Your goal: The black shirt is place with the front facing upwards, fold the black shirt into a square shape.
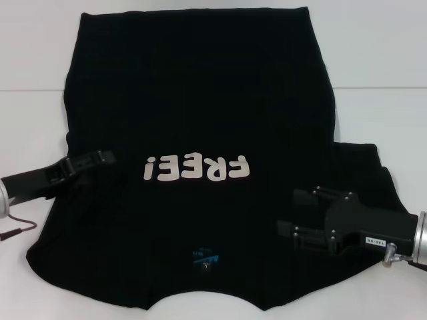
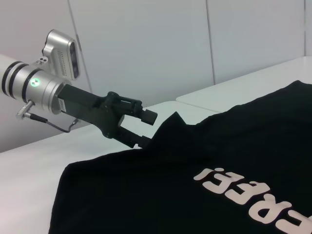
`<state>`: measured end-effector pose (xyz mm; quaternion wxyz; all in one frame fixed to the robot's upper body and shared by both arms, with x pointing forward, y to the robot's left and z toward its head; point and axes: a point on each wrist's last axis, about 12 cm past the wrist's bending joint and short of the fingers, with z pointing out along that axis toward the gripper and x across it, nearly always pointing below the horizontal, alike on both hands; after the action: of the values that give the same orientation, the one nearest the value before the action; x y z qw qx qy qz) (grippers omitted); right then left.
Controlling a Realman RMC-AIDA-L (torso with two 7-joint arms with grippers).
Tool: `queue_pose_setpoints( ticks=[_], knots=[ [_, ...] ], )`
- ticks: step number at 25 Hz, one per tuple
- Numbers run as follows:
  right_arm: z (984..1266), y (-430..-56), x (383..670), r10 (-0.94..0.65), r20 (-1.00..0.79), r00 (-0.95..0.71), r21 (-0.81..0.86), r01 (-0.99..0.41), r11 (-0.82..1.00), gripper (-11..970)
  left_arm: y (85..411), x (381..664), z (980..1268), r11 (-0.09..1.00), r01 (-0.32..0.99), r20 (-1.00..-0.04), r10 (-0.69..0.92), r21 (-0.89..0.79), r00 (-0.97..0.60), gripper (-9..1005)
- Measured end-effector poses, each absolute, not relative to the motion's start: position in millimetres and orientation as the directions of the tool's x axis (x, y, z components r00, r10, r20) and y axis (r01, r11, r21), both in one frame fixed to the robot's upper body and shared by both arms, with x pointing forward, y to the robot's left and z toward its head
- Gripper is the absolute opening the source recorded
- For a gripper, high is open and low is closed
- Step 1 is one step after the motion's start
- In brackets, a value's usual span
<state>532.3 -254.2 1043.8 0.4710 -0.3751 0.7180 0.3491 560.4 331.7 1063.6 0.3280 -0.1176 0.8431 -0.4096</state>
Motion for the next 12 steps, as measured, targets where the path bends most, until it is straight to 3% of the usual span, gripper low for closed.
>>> queue_pose_setpoints(
  ticks=[12],
  knots=[
    [1042.9,-254.3,531.5,-0.203,-0.939,-0.276,0.151,-0.865,0.478,793,313.3,545.0,1065.9,0.500,0.140,-0.387,-0.433,-0.855,-0.814,887]
  ],
)
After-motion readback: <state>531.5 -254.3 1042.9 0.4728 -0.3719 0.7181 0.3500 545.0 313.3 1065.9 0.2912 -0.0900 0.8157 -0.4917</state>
